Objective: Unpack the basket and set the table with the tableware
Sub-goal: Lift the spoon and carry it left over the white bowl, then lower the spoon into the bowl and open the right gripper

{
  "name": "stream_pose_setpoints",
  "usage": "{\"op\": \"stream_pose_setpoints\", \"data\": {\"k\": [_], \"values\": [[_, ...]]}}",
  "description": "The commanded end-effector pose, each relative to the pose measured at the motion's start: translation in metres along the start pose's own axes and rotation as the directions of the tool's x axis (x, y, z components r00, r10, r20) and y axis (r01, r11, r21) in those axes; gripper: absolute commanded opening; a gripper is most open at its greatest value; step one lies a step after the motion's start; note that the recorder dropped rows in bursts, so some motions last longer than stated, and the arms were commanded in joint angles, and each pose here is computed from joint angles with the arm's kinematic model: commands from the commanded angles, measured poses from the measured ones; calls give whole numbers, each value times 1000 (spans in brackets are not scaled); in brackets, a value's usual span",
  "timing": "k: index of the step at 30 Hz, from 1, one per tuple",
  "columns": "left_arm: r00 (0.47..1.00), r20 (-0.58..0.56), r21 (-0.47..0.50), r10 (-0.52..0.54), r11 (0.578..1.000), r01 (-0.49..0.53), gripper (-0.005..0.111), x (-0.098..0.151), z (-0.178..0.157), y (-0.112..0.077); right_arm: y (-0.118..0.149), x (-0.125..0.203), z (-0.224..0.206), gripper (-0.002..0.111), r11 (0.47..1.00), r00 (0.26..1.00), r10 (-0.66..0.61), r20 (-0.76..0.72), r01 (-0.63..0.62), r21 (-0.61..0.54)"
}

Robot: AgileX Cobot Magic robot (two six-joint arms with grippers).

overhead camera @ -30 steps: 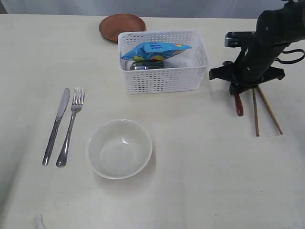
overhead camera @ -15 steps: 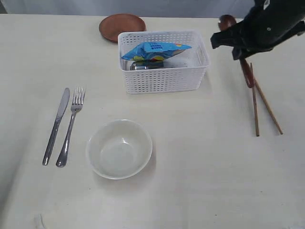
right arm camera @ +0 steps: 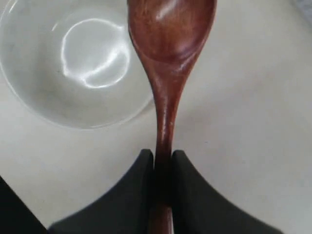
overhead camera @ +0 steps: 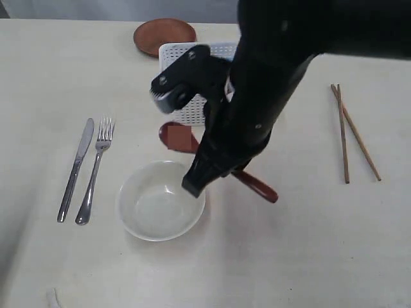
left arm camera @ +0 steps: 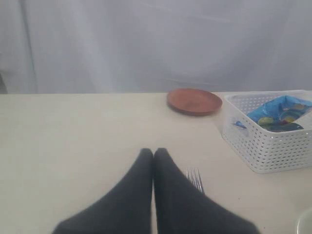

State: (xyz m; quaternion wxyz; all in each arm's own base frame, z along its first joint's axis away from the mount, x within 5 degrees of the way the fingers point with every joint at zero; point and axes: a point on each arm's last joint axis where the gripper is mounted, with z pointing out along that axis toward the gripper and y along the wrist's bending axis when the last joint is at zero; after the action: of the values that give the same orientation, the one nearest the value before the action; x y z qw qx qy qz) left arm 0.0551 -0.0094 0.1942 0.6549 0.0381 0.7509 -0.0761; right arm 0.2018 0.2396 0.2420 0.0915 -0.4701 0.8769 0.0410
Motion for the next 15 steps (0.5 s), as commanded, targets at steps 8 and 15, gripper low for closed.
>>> {"op": "stream_pose_setpoints", "data": {"k": [8,15], "values": [[1000,7,3,-6,1000,6,0,0,0,0,43,-6,53,0,988,976,-147,-163,139,-59],[1000,7,2,-3,1000,3,0,0,0,0,45,-15,46,6,989,982,-143,-124,136,-62]]}}
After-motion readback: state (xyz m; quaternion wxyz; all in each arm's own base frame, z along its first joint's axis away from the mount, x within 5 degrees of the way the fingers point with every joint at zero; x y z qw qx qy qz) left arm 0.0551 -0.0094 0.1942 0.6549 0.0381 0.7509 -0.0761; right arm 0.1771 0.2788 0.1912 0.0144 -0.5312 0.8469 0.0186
